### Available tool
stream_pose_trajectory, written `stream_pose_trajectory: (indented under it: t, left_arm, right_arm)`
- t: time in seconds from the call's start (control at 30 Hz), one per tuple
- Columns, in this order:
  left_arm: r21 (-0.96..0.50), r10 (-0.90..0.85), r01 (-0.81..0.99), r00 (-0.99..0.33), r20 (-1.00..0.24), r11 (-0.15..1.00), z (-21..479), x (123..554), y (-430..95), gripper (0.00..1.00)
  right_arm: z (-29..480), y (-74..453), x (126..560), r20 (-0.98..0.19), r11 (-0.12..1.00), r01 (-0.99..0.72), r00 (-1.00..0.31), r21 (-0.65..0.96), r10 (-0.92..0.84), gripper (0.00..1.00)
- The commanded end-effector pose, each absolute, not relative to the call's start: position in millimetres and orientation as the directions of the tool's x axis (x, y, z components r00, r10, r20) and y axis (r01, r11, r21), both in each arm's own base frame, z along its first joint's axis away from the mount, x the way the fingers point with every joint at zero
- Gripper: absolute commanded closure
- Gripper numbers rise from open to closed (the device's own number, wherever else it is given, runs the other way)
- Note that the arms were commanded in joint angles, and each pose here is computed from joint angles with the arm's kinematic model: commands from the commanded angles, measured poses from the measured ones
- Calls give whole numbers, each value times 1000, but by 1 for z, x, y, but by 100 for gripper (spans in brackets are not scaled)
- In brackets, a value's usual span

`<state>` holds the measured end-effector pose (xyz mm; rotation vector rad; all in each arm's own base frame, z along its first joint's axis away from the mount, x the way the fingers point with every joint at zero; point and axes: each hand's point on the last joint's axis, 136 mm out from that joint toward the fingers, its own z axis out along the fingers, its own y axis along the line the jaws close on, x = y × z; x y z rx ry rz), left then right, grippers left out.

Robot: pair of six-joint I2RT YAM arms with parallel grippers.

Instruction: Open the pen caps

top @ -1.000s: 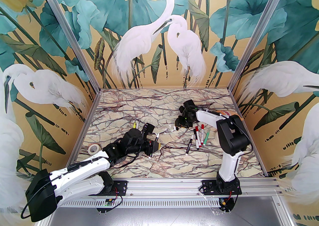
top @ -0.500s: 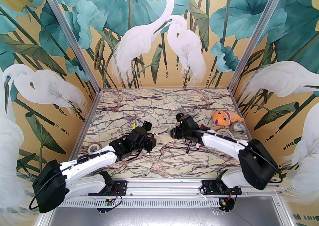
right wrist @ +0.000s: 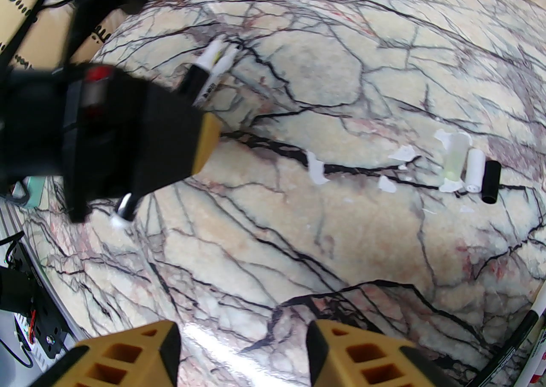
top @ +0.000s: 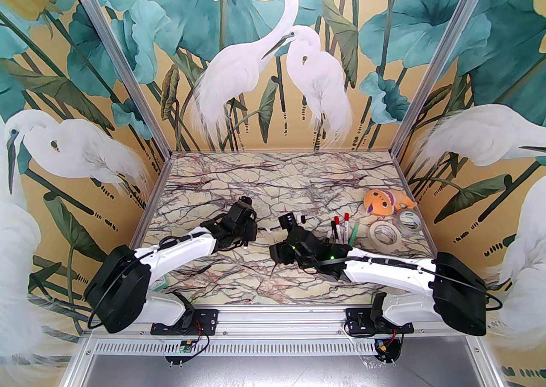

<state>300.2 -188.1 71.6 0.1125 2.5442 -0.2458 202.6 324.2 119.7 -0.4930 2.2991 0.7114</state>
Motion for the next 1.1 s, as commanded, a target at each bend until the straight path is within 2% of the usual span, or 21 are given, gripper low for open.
stream_pose_trajectory:
  t: [0.0,0.23,0.27,0.67,0.9,1.07]
  left_arm:
    - [5,96,114,-813,-574,994,71,317,-168,94]
    - [119,144,94,-825,-547,988,56,337,-159,93]
    - [129,148,92,-827,-542,987,53,340,-158,93]
    - [230,183,71,-837,-516,971,36,359,-151,92]
    - [263,192,64,-848,-495,963,30,359,-147,88]
    - [265,192,65,-851,-489,962,29,360,-148,81]
  right_arm:
    - [133,340,206,-729,770,-530,-673,355,-127,31]
    - [134,349,199,-736,742,-563,-662,364,-142,2]
    - [134,349,198,-735,741,-564,-663,364,-143,1]
    - [131,344,197,-727,753,-560,-667,346,-162,1]
    - [132,339,200,-730,775,-546,-663,319,-167,1]
    - [132,336,199,-730,777,-544,-663,317,-166,1]
